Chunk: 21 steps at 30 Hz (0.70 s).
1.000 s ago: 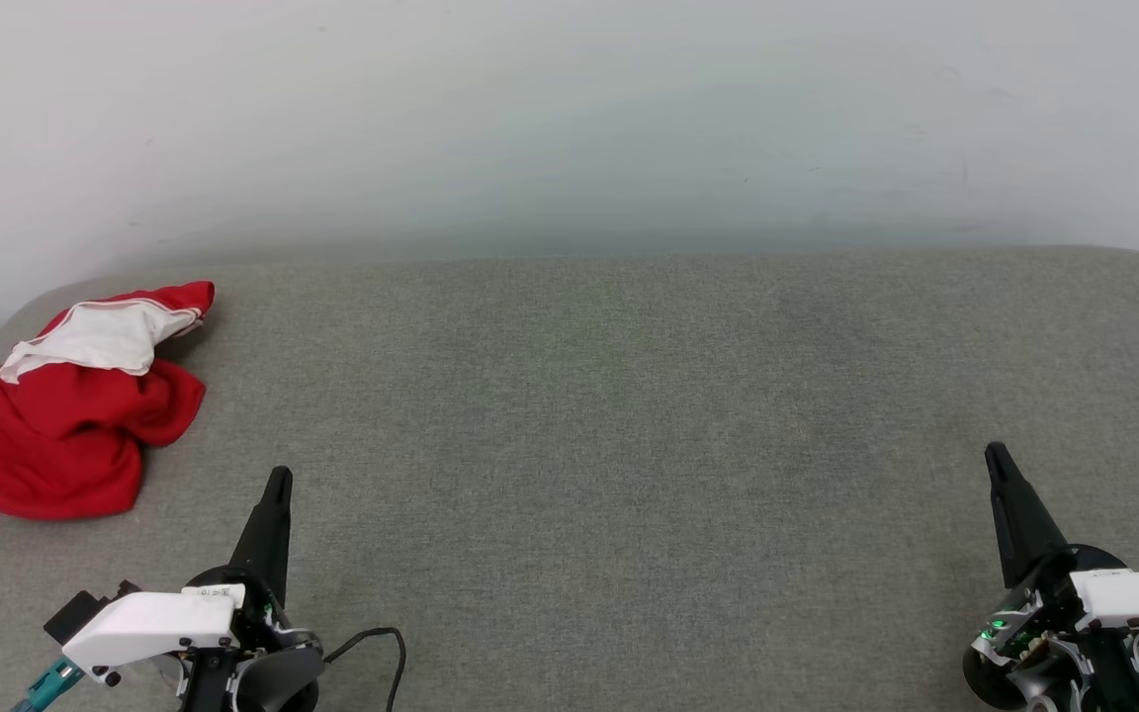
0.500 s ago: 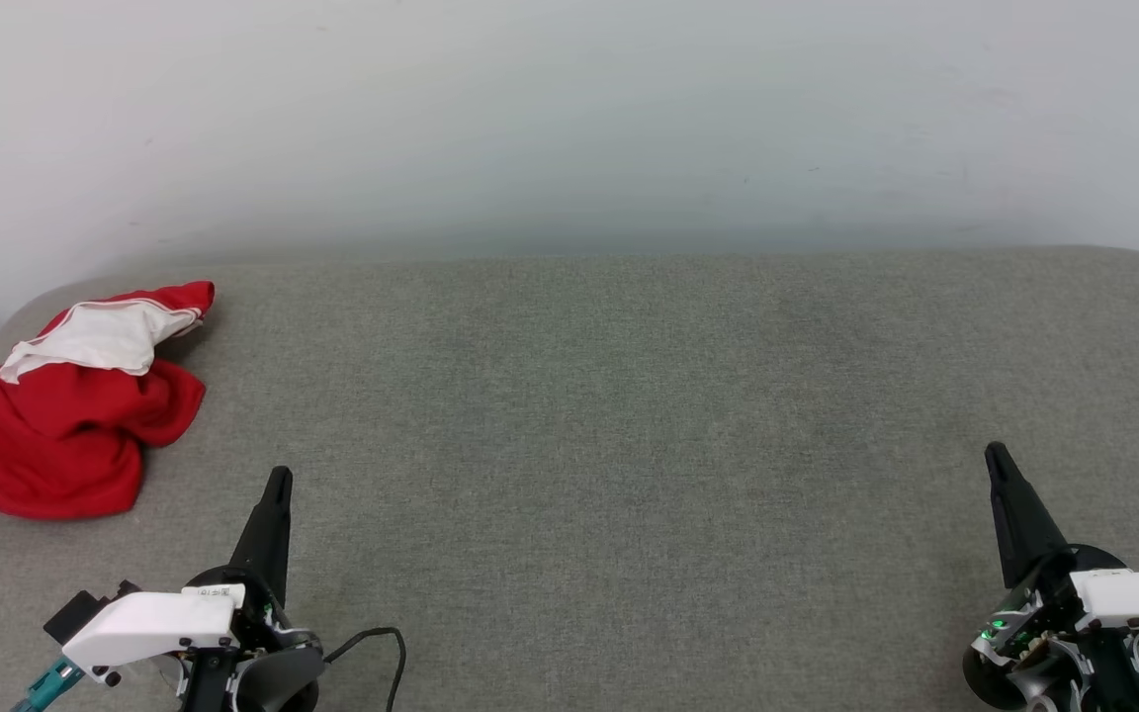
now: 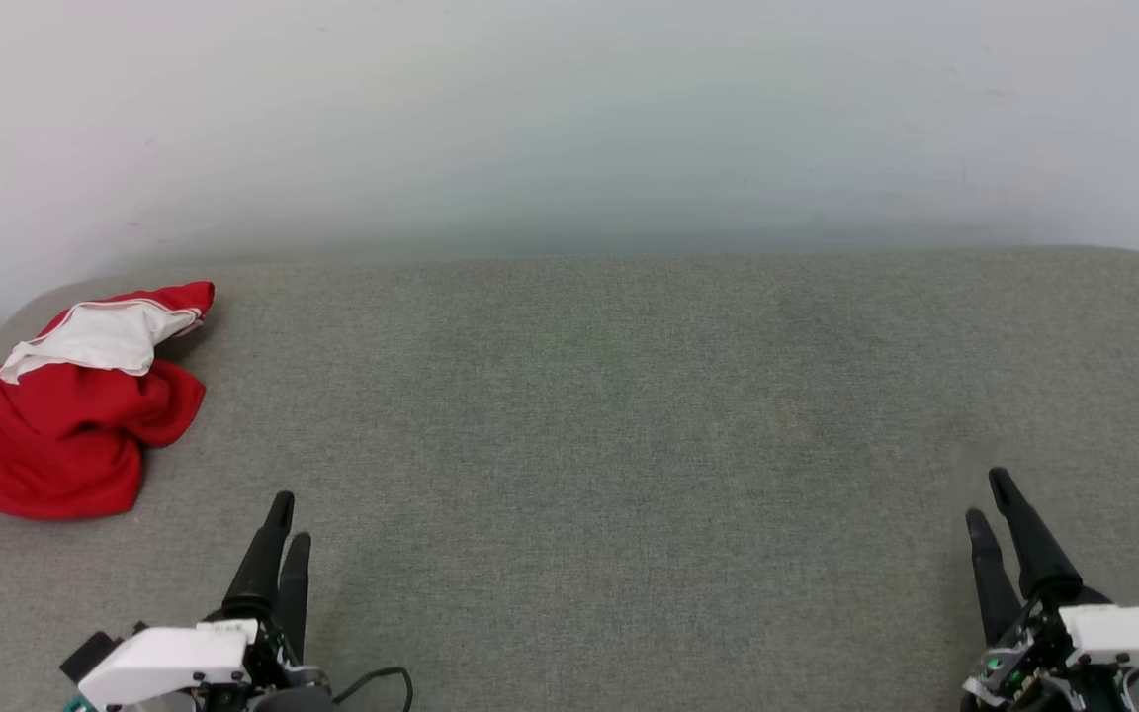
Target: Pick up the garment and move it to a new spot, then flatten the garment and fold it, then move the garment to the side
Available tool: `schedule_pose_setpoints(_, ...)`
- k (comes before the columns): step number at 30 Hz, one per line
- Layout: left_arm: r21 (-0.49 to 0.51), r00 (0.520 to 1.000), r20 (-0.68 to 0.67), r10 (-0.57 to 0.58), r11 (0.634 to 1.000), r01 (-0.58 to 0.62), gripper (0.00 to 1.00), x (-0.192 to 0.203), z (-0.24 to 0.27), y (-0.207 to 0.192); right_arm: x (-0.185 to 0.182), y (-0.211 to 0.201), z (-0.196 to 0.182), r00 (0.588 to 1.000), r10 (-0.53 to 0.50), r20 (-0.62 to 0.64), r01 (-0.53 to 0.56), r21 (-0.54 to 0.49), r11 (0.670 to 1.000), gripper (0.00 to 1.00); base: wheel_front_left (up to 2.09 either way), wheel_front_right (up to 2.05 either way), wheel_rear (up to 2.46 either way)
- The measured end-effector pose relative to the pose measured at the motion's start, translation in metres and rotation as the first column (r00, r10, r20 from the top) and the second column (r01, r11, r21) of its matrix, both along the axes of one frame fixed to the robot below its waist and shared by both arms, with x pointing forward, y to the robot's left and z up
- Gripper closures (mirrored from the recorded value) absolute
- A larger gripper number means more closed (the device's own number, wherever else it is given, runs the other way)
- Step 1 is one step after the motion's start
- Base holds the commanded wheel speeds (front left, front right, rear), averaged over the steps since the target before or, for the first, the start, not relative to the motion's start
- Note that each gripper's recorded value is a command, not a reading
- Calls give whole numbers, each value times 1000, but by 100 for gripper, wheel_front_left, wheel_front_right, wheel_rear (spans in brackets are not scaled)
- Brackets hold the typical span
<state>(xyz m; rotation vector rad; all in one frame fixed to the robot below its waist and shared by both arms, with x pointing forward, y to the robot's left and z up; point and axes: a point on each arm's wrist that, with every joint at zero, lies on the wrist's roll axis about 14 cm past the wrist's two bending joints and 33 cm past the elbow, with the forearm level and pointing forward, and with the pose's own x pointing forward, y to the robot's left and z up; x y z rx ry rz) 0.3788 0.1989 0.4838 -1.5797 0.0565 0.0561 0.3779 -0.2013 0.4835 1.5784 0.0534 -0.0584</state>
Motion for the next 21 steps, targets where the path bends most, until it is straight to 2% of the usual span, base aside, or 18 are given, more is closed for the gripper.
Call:
schedule_pose_setpoints(3,0,999,-35,6,1000,-6,0,-6,-12,0,-7,0,-11,999,-7,-34,7,0,1000,0,0,0,0)
schedule_pose_setpoints(12,53,999,-29,40,998,-38,0,-8,-10,5,-6,-1,-7,999,-30,-21,29,-36,999,0,0,0,0)
schedule_pose_setpoints(21,162,996,-16,93,983,-89,0,-9,-5,21,-10,-10,-10,998,-58,-33,52,-178,983,0,0,0,0)
